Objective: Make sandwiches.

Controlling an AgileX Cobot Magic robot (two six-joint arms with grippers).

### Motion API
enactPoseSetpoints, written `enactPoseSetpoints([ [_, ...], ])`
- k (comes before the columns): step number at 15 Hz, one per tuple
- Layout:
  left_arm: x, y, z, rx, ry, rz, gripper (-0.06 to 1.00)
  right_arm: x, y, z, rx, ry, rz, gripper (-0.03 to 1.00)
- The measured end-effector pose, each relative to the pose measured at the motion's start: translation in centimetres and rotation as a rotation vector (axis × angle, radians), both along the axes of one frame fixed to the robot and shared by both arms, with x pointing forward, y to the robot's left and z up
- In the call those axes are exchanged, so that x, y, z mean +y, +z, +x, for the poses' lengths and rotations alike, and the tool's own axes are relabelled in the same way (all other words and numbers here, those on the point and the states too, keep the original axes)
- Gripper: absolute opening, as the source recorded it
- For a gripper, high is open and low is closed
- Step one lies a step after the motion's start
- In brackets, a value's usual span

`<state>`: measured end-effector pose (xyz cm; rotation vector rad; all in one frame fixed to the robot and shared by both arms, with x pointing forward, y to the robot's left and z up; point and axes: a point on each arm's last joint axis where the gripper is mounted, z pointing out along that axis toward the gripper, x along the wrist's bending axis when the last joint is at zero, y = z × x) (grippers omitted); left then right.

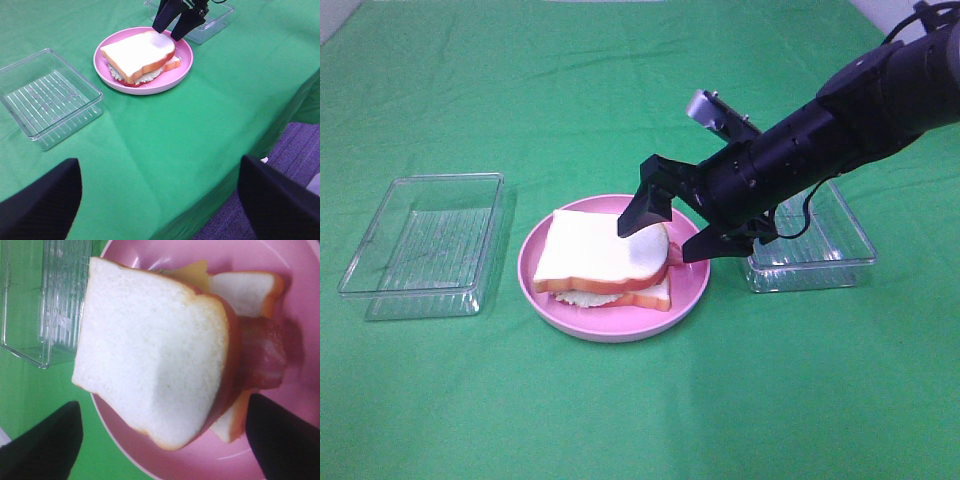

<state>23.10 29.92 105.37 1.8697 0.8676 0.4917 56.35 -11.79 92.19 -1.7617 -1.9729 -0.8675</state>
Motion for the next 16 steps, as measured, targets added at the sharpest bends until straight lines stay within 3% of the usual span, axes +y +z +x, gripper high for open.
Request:
enactPoseSetpoints([
  [3, 0.0, 0.0, 0.0, 0.000, 0.000, 0.000, 0.80, -1.1, 2.7, -0.9, -0.067, 0.062, -0.118, 0.84],
  [7, 0.0, 0.0, 0.0, 0.000, 0.000, 0.000, 0.80, -3.7, 8.5, -3.7, -0.160, 0.146, -0.307, 0.84],
  [10, 0.0, 0.0, 0.0, 0.000, 0.000, 0.000, 0.80, -6.0, 13.9, -7.0, -0.262, 0.153, -0.402, 0.84],
  [11, 0.0, 0.0, 0.0, 0.000, 0.000, 0.000, 0.80, -7.7, 16.9, -10.5, -0.343, 0.139, -0.420, 0.84],
  [16, 0.0, 0.0, 0.0, 0.000, 0.000, 0.000, 0.80, -11.4, 16.6, -19.6, -0.435, 0.128, -0.411, 0.84],
])
